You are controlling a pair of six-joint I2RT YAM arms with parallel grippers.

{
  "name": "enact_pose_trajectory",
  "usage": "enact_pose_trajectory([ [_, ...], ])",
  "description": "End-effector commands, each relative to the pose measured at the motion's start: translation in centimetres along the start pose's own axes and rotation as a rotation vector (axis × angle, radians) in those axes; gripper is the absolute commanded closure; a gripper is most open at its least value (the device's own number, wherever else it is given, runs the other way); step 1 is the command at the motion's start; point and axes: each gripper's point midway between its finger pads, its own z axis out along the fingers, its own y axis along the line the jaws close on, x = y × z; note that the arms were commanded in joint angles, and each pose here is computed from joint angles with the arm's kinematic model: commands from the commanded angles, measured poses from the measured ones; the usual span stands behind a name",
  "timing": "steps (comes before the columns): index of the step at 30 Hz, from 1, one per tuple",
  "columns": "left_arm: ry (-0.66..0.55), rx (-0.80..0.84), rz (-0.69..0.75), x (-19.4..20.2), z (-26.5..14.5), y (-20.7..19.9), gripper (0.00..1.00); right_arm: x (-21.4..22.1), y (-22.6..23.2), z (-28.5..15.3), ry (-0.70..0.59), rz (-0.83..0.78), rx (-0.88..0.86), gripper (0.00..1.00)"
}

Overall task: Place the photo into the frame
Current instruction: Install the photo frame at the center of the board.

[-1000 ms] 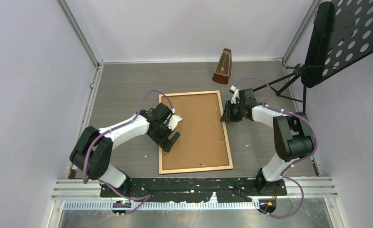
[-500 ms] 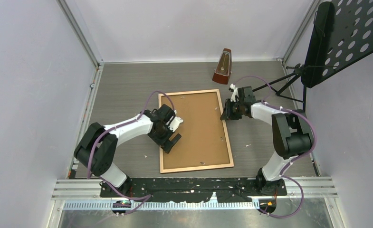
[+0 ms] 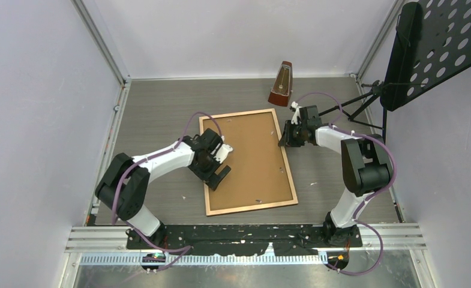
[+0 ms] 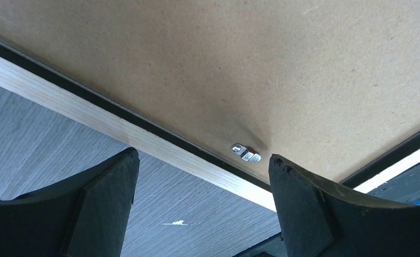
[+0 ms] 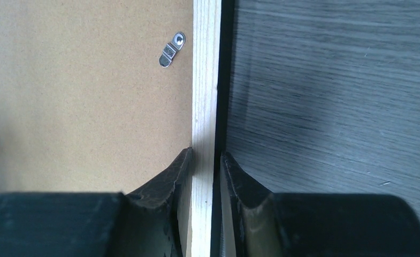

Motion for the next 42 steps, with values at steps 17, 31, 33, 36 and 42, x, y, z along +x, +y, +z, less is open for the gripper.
enact_pose_trajectory([
  [17, 0.010, -0.031, -0.009, -2.0, 0.4, 0.9, 0.15, -1.5, -0.9, -0.5, -0.069, 0.034, -0.001, 0.94],
  [31, 0.011, 0.007, -0.028, -1.5, 0.3, 0.8, 0.36, -1.3, -1.4, -0.4, -0.063, 0.039, 0.003, 0.94],
  [33, 0.012, 0.016, -0.026, -1.5, 0.3, 0.7, 0.40, -1.2, -1.4, -0.3, -0.059, 0.040, 0.004, 0.94],
  [36, 0.008, 0.022, -0.022, -1.5, 0.2, 0.5, 0.44, -1.3, -1.4, -0.4, -0.060, 0.040, 0.004, 0.94],
  [42, -0.001, 0.021, -0.017, -1.6, 0.0, 0.6, 0.49, -1.3, -1.4, -0.3, -0.059, 0.040, 0.002, 0.94],
])
